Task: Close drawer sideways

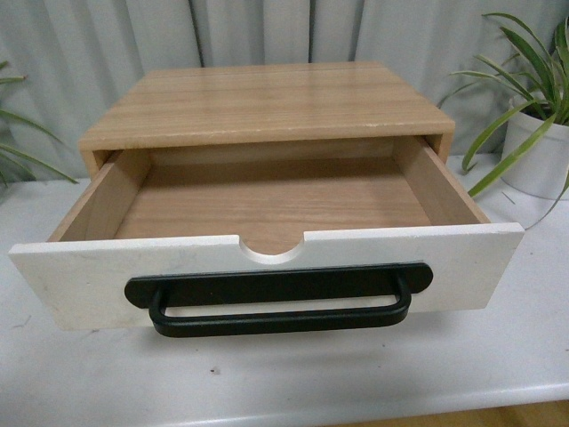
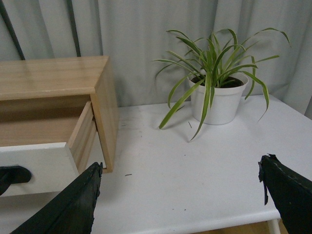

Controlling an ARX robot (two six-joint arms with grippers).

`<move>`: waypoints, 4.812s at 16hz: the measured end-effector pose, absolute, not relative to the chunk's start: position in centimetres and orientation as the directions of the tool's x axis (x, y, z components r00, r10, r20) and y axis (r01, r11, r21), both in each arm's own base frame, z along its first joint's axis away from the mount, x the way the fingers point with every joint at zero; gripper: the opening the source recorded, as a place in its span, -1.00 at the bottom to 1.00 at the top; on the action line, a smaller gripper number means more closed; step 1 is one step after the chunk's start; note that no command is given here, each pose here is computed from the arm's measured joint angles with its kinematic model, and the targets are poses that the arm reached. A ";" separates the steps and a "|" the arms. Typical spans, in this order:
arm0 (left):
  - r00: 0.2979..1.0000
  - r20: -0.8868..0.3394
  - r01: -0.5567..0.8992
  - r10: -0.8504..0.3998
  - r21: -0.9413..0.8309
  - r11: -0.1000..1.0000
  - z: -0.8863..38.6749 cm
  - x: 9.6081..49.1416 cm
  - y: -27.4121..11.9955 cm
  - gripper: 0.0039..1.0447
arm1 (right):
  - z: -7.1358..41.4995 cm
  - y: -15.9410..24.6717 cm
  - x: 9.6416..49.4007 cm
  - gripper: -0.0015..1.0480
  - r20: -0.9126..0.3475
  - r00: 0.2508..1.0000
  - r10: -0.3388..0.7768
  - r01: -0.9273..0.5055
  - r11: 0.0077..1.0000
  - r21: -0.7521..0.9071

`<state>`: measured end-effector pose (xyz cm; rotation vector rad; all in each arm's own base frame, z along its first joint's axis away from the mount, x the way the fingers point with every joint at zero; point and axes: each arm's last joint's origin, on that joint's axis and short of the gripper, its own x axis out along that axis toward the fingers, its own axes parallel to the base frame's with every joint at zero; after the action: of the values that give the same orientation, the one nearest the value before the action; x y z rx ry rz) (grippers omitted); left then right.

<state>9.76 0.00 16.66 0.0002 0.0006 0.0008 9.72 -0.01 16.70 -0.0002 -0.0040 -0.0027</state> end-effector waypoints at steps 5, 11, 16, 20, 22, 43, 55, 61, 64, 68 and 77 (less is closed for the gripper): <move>1.000 -0.001 0.000 0.000 0.000 1.000 16.7 9.8 0.0 0.88 | 16.7 0.0 9.7 0.88 0.004 1.000 -0.003 0.003 1.000 0.000; 1.000 -0.001 0.000 0.000 0.000 1.000 16.7 9.8 0.0 0.88 | 16.7 0.0 9.7 0.88 0.004 1.000 -0.003 0.003 1.000 0.000; 1.000 -0.001 -0.001 0.001 0.000 1.000 16.7 9.8 0.0 0.88 | 16.7 0.0 9.7 0.88 0.004 1.000 -0.003 0.003 1.000 0.000; 0.962 -0.130 0.263 -0.240 0.195 0.945 15.8 9.8 -2.9 0.88 | 17.8 3.0 10.7 0.88 -0.435 0.895 0.100 -0.094 0.995 0.037; 0.922 -0.183 0.387 -0.341 0.426 0.818 15.3 9.8 -3.7 0.88 | 18.3 6.2 11.3 0.88 -0.530 0.806 0.264 -0.379 0.917 -0.120; 0.857 -0.378 0.495 -0.351 0.793 0.354 12.6 23.6 -4.9 0.88 | 16.3 14.9 27.6 0.88 -0.607 0.727 0.321 -0.670 0.524 -0.525; 0.905 -0.322 0.426 -0.279 0.723 0.544 15.6 24.5 -3.6 0.88 | 17.6 13.0 29.1 0.87 -0.548 0.780 0.302 -0.593 0.635 -0.495; 0.975 -0.197 0.176 -0.099 0.426 0.887 19.3 14.0 0.5 0.88 | 18.8 7.9 17.0 0.87 -0.426 0.879 0.212 -0.378 0.855 -0.355; 0.989 -0.144 0.009 0.016 0.174 0.985 18.2 10.8 2.6 0.88 | 18.6 6.0 13.9 0.87 -0.327 0.939 0.106 -0.199 0.943 -0.266; 0.992 -0.123 -0.005 0.013 0.065 0.998 18.0 10.7 2.8 0.84 | 18.6 6.0 13.9 0.87 -0.327 0.940 0.098 -0.181 0.956 -0.233; 0.999 0.000 0.034 -0.034 0.006 0.999 16.7 9.8 -0.2 -0.96 | 17.4 1.9 12.1 -0.81 -0.003 1.000 -0.004 0.004 1.000 -0.018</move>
<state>9.75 -0.19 16.67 0.0059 0.0001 -0.0340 12.14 1.93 17.38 -0.0184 0.0032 -0.0038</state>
